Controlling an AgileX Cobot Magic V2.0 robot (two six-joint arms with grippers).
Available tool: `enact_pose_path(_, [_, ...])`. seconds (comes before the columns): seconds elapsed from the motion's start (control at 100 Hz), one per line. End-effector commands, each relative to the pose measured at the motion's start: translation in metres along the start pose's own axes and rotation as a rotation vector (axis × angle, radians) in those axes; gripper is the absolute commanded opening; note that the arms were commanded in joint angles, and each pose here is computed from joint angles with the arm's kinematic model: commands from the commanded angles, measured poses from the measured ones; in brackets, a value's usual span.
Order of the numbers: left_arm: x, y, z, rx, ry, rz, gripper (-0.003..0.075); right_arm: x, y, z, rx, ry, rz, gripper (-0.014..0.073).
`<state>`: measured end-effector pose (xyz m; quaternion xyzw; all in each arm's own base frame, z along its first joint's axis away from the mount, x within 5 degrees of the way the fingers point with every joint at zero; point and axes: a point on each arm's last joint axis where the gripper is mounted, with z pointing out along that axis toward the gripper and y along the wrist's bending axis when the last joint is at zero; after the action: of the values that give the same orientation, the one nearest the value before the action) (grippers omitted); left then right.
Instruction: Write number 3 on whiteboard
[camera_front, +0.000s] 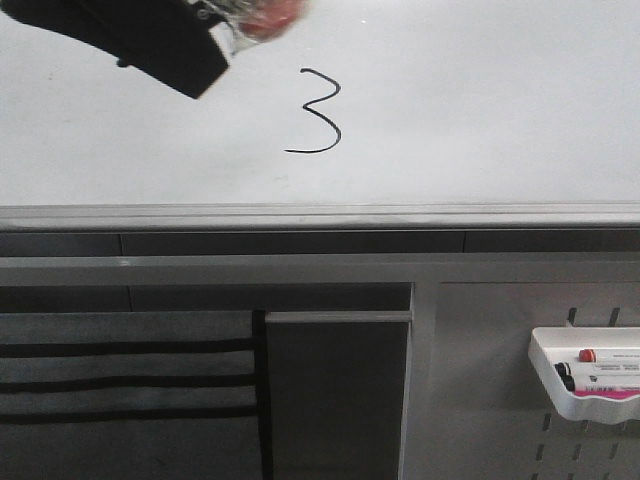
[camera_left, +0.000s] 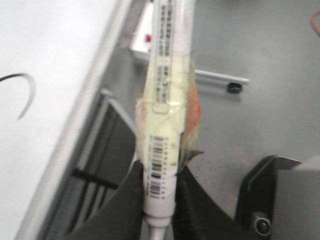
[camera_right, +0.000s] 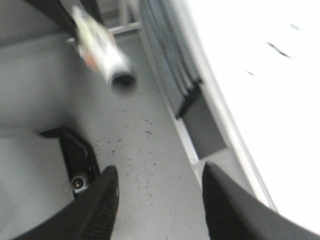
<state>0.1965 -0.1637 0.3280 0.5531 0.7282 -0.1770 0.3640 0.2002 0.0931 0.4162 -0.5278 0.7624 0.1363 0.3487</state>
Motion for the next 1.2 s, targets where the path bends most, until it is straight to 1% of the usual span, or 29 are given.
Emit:
enact_pose_path(0.0, [0.000,0.031,-0.019,-0.199,-0.087,-0.104,-0.0020,0.003,-0.002,-0.026,0.096,-0.048,0.089,0.0334])
enact_pose_path(0.08, [0.019,0.060,-0.030,-0.370,-0.121,-0.252,-0.0020,0.012,-0.003,-0.030,0.124,-0.038,0.129,0.0334])
enact_pose_path(0.14, [0.032,0.077,-0.038,-0.493,-0.161,-0.339,-0.0020,0.017,-0.004,-0.028,0.123,-0.025,0.149,0.0334])
enact_pose_path(0.23, [0.053,0.099,-0.049,-0.650,-0.203,-0.455,-0.0020,0.022,-0.003,-0.023,0.106,-0.011,0.163,0.0334])
enact_pose_path(0.31, [0.066,0.111,-0.051,-0.732,-0.209,-0.509,-0.0020,0.025,-0.003,-0.018,0.094,-0.006,0.176,0.0334])
enact_pose_path(0.35, [0.072,0.117,-0.050,-0.754,-0.198,-0.528,-0.0020,0.027,-0.003,-0.016,0.089,-0.001,0.181,0.0334])
enact_pose_path(0.42, [0.080,0.125,-0.043,-0.767,-0.175,-0.547,-0.0020,0.029,-0.003,-0.013,0.084,0.002,0.187,0.0334])
enact_pose_path(0.6, [0.093,0.134,-0.023,-0.733,-0.118,-0.583,-0.0020,0.029,-0.002,-0.013,0.082,-0.001,0.190,0.0334])
enact_pose_path(1.19, [0.096,0.134,-0.018,-0.710,-0.104,-0.596,-0.0020,0.029,-0.002,-0.013,0.078,-0.008,0.193,0.0334])
